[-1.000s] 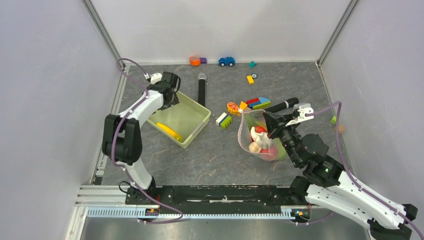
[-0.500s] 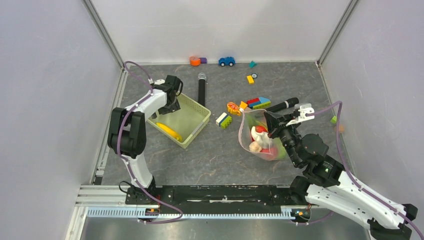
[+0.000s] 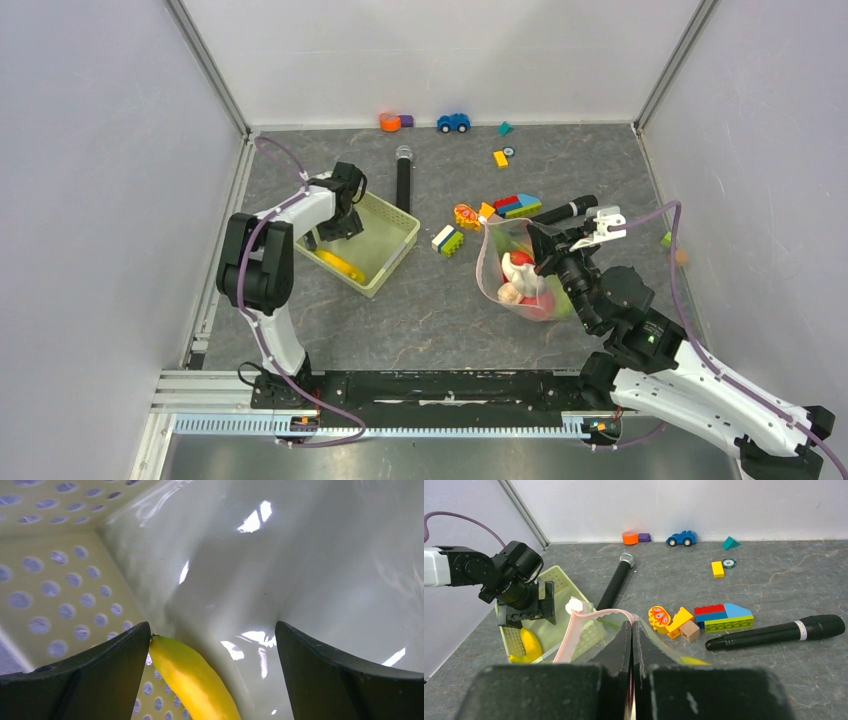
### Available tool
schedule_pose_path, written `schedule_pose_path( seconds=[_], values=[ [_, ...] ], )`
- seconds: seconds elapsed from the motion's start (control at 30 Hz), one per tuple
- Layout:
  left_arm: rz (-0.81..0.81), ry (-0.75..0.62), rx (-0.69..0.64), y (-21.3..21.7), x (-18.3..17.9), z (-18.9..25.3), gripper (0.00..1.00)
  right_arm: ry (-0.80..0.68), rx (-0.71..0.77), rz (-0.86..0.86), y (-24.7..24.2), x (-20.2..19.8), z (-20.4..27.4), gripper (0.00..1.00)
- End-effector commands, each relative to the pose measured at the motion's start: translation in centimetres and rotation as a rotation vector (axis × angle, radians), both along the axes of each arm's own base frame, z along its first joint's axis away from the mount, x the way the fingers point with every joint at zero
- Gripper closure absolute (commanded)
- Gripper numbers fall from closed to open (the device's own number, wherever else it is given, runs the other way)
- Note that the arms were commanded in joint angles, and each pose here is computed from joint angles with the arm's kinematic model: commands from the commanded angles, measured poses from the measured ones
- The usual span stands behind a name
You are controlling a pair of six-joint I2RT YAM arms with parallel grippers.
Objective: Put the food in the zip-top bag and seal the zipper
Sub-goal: Pick up the fake fruit from the bin.
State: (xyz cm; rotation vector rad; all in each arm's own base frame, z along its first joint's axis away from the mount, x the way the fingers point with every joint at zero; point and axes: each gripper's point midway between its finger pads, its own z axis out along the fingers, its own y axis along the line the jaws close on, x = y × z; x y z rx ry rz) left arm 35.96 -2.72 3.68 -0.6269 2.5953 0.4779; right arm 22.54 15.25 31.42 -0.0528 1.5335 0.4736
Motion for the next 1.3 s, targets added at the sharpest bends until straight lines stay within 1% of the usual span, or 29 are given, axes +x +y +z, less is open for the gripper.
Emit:
schedule_pose_path(
  seconds=[0.0,0.2,0.33,0.47,0.6,0.8,0.93,1.0,1.17,1.2,1.27],
  values=[
    [0.035,-0.031,-0.106,-1.6,0.1,-1.6,0.0,-0.051,0.059,-0.029,-0.6,0.1,2.5,1.0],
    [0.002,-0.117,-0.263,-4.3,0.8,-1.4,0.0,-0.051,0.058,-0.031,-0.6,0.2,2.5,1.0],
    [-0.02,-0.158,-0.322,-5.4,1.0,-0.8,0.0,-0.053,0.06,-0.031,-0.7,0.1,2.6,1.0],
    [-0.031,-0.149,-0.337,-5.7,0.6,-0.8,0.01,-0.055,0.065,-0.029,-0.7,0.0,2.6,1.0],
    [-0.043,-0.141,-0.334,-5.8,-0.5,-0.5,0.05,-0.055,0.068,-0.027,-0.7,0.0,2.6,1.0],
    [-0.043,-0.139,-0.28,-4.9,-2.2,0.5,0.12,-0.055,0.065,-0.026,-0.7,0.0,2.6,1.0],
    [-0.05,-0.145,-0.288,-5.0,-2.7,0.8,0.26,-0.054,0.068,-0.024,-0.6,0.0,2.6,1.0],
    [-0.054,-0.148,-0.289,-5.1,-2.8,0.9,0.36,-0.054,0.068,-0.023,-0.6,0.0,2.6,1.0],
    [-0.062,-0.142,-0.293,-5.5,-2.9,0.7,0.57,-0.055,0.066,-0.019,-0.5,0.0,2.6,1.0],
    [-0.064,-0.139,-0.294,-5.5,-3.0,0.6,0.61,-0.055,0.068,-0.021,-0.6,0.0,2.6,1.0],
    [-0.066,-0.135,-0.297,-5.7,-3.0,0.5,0.63,-0.058,0.072,-0.02,-0.6,-0.1,2.7,1.0]
  ],
)
